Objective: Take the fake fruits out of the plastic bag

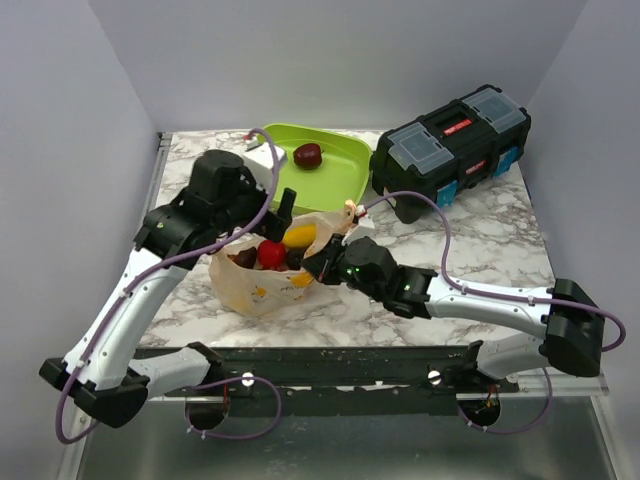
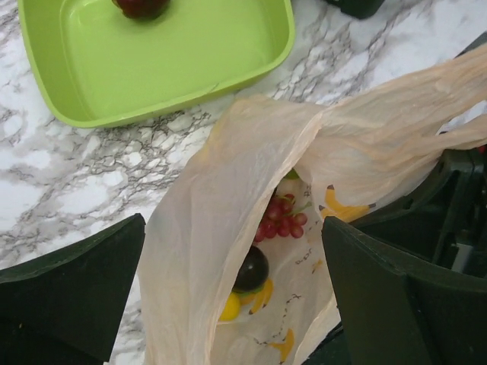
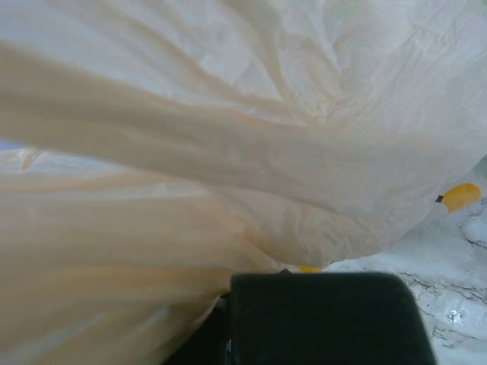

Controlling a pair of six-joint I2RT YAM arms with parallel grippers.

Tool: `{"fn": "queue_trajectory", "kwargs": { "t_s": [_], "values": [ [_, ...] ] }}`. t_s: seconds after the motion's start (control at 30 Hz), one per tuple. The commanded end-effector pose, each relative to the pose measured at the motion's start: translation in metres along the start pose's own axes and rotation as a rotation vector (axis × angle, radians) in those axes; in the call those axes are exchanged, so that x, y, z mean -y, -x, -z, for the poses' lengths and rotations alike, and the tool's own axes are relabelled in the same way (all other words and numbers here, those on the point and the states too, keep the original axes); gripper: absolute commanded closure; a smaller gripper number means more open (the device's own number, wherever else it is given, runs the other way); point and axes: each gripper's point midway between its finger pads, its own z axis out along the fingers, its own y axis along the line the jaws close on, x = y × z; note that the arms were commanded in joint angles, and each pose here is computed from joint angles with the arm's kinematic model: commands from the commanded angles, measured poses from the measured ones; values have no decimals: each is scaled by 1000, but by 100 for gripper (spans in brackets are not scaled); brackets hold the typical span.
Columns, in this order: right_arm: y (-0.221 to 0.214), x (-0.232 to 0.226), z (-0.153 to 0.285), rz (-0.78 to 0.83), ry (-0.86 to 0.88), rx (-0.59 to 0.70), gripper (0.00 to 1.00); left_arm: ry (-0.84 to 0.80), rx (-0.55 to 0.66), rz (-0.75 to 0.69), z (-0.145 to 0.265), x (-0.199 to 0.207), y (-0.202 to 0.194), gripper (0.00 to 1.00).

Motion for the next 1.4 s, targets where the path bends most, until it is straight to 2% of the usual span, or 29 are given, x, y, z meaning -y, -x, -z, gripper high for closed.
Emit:
{"fn": "queue_trajectory", "kwargs": {
  "t_s": [0.0, 0.13, 0.2, 0.4, 0.53, 0.6, 0.63, 0.7, 0.73, 0.93, 1.13, 1.23, 1.37],
  "values": [
    [-7, 0, 3, 21, 22, -19, 96, 140, -129, -195, -18, -9, -23, 1],
    [-8, 1, 4, 25, 23, -22, 96, 229, -198, -230, -40, -18, -38, 5],
    [-6, 1, 5, 26, 23, -16, 96, 254, -227, -232, -48, -21, -44, 11],
    [-5, 7, 9, 34, 11, -6, 96, 225, -310, -256, -64, -14, -66, 22],
    [-6, 10, 8, 50, 4, -3, 96, 330, -312, -247, -62, -30, -65, 46],
    [-5, 10, 7, 69, 3, -3, 96, 426, -300, -239, -55, -46, -59, 64],
    [-6, 10, 6, 83, -2, -6, 96, 476, -298, -237, -50, -55, -56, 80],
    [-4, 10, 4, 129, -10, -7, 96, 576, -285, -173, -39, -75, -52, 86],
    [-2, 11, 3, 145, -18, -3, 96, 617, -274, -145, -34, -83, -49, 99],
    [8, 16, -8, 269, -78, 4, 99, 865, -146, 38, 12, -138, -31, 100],
    [26, 20, -18, 353, -110, 13, 99, 796, -30, 124, 21, -142, -2, 100],
    [35, 27, -17, 358, -136, 34, 99, 807, -40, 126, 18, -145, -3, 100],
    [24, 57, -9, 366, -206, 2, 99, 788, -92, 127, 7, -144, -19, 100]
  ]
}}
